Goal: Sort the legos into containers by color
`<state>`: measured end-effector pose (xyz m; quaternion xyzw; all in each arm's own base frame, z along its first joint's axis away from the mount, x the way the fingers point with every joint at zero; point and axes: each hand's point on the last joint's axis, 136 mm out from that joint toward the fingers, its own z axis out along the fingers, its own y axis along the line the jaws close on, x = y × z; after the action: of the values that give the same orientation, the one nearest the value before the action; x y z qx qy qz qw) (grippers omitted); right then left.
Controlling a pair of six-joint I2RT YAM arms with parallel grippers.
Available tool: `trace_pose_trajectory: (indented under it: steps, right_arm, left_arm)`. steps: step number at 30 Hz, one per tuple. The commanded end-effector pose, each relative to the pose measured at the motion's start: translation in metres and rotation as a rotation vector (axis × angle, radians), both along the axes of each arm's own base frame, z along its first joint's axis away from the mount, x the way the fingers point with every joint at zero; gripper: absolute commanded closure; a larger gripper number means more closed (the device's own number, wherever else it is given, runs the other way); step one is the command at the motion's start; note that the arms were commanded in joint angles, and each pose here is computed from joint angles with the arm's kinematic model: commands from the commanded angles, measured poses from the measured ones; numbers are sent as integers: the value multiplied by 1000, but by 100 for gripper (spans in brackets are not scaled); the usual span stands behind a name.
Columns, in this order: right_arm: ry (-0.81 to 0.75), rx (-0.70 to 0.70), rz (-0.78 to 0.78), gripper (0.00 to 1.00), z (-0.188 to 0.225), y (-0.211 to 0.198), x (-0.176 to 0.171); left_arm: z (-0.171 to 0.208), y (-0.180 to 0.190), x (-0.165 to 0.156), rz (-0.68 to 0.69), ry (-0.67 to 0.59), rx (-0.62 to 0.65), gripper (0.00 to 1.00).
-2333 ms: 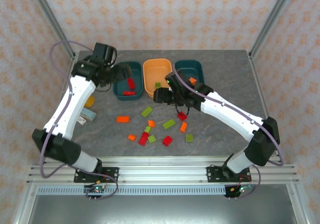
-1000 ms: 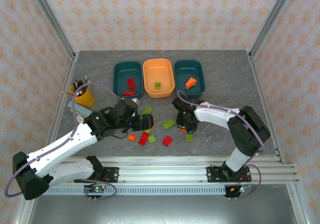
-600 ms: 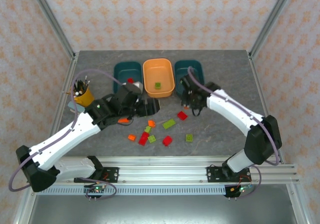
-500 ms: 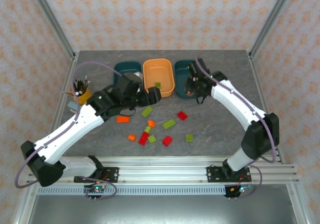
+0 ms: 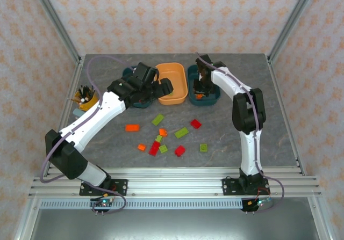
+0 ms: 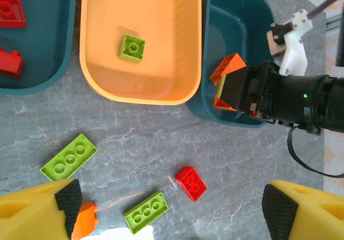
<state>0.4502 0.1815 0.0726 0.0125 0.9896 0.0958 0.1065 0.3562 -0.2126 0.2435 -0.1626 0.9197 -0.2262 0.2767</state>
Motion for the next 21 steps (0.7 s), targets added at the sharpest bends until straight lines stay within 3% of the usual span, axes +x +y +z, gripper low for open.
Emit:
trace_pose_trajectory:
  steps: [1,7,11,14,21]
  right_arm:
    - [19,19,46,81,1,6,1]
    - [64,15,42,73,-18,7,2]
    - [56,6,35,61,-16,6,3]
    - [17,8,30,53,1,5,7]
    - [-144,42,0,52,83,3,14]
  left_arm:
    - [12,1,2,16,-26,-26,10]
    - [0,5,-5,22,0,-11,10]
    - [-2,9,-7,31,7,3,10]
    - [-2,14,-10,42,10,17,11]
    - [-4,31,-22,67,32,81,11]
